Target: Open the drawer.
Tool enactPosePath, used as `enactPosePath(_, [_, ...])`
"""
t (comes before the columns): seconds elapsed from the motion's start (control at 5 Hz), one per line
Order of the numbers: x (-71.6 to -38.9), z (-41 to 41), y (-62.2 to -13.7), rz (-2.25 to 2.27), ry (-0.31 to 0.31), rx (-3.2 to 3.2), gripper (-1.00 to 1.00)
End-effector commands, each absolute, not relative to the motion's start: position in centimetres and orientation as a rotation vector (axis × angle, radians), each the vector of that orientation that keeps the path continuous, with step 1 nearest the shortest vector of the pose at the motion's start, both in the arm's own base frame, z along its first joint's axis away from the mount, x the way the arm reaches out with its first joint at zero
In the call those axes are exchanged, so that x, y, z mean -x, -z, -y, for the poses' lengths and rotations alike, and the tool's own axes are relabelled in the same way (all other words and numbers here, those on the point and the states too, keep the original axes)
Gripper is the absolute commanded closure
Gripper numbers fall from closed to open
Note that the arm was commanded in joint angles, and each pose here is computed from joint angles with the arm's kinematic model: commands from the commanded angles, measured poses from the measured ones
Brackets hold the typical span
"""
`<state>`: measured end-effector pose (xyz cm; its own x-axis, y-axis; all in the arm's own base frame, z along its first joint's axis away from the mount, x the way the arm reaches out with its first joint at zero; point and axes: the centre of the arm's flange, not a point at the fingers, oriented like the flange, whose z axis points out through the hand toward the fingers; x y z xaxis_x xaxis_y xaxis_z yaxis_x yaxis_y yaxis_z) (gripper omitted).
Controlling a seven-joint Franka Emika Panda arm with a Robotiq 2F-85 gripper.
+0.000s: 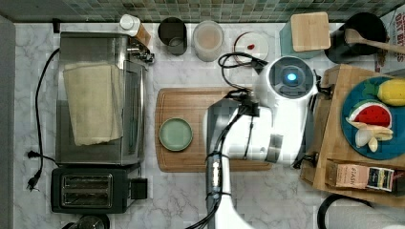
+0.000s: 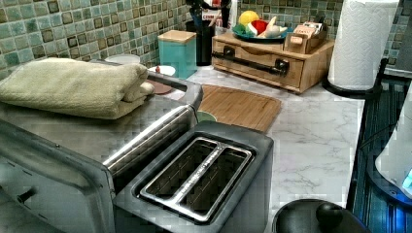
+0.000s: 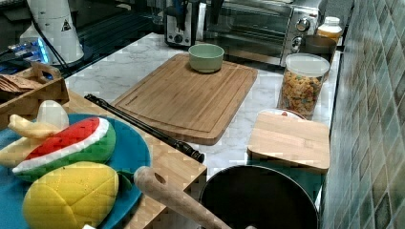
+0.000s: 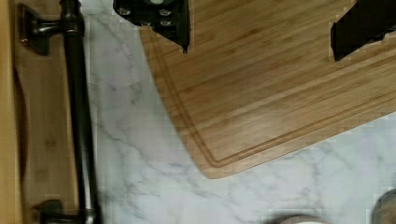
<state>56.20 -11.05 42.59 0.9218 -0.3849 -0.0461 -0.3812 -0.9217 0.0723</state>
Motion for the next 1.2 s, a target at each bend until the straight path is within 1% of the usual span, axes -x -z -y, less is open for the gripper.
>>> enactPosePath(0.2, [-57.6,23.3,-45.8,0.568,-0.124,-2.911,-1.00])
enactPosePath(0.4, [-56.8,23.5,-44.9,0.542,-0.215,-2.893,-1.00])
enactPosePath(0.6, [-56.7,23.8,-44.1,0.469,-0.207,-2.851,-1.00])
enactPosePath(0.8, [-56.8,23.5,-42.8,0.378,-0.148,-2.840,-1.00])
enactPosePath(1.0, [-56.3,23.4,-41.1,0.347,-0.099,-2.834,-1.00])
enactPosePath(1.2, [-55.7,23.3,-40.2,0.388,-0.054,-2.787,-1.00])
